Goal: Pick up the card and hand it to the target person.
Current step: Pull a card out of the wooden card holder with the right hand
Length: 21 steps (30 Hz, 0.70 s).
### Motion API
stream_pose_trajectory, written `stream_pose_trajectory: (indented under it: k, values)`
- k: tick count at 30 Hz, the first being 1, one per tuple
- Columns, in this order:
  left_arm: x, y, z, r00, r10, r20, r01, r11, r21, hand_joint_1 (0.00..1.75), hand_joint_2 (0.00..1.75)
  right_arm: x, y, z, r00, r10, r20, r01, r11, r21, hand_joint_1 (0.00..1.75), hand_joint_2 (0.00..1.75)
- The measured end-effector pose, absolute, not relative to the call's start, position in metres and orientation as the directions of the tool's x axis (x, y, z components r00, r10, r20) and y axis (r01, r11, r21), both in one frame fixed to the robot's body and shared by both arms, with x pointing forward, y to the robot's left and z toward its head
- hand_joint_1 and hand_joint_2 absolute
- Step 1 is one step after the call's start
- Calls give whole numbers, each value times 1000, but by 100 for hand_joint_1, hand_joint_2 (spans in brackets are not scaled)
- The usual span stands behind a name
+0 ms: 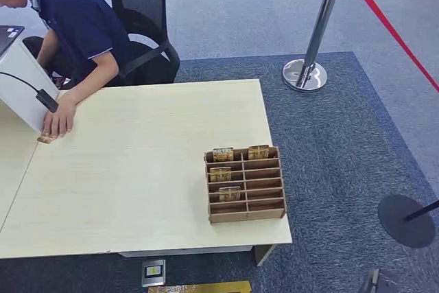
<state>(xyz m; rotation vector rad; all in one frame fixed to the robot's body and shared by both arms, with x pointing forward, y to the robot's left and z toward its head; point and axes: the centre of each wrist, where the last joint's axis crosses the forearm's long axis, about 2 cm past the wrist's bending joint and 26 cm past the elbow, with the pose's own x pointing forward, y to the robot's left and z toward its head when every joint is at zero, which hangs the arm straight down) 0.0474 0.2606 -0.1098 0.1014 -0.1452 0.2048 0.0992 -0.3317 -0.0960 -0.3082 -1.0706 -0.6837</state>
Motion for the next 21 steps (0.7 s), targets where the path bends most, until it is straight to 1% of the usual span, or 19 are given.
stream_pose_trajectory:
  k: [2, 5, 10, 13, 16, 21]
  values:
    - [47, 260, -110, 968, 198, 154, -212, 974, 85, 0, 0, 104, -335, -93, 256, -362, 896, 658, 744, 112, 0, 0]
    - [48, 259, -110, 966, 205, 158, -220, 972, 82, 0, 0, 118, -346, -79, 137, -332, 933, 656, 737, 165, 0, 0]
    - [47, 258, -110, 958, 225, 177, -242, 967, 76, 0, 0, 144, -352, -41, -8, -206, 979, 544, 820, 177, 0, 0]
    - [46, 257, -110, 952, 240, 190, -257, 964, 71, 0, 0, 174, -345, -6, -106, -120, 987, 438, 886, 155, 0, 0]
    - [46, 256, -110, 948, 247, 199, -265, 962, 67, 0, 0, 209, -327, 32, -193, -51, 980, 317, 942, 111, 0, 0]
    - [46, 254, -110, 945, 253, 208, -270, 961, 57, 0, 0, 246, -287, 80, -287, 43, 957, 90, 996, -18, 0, 0]
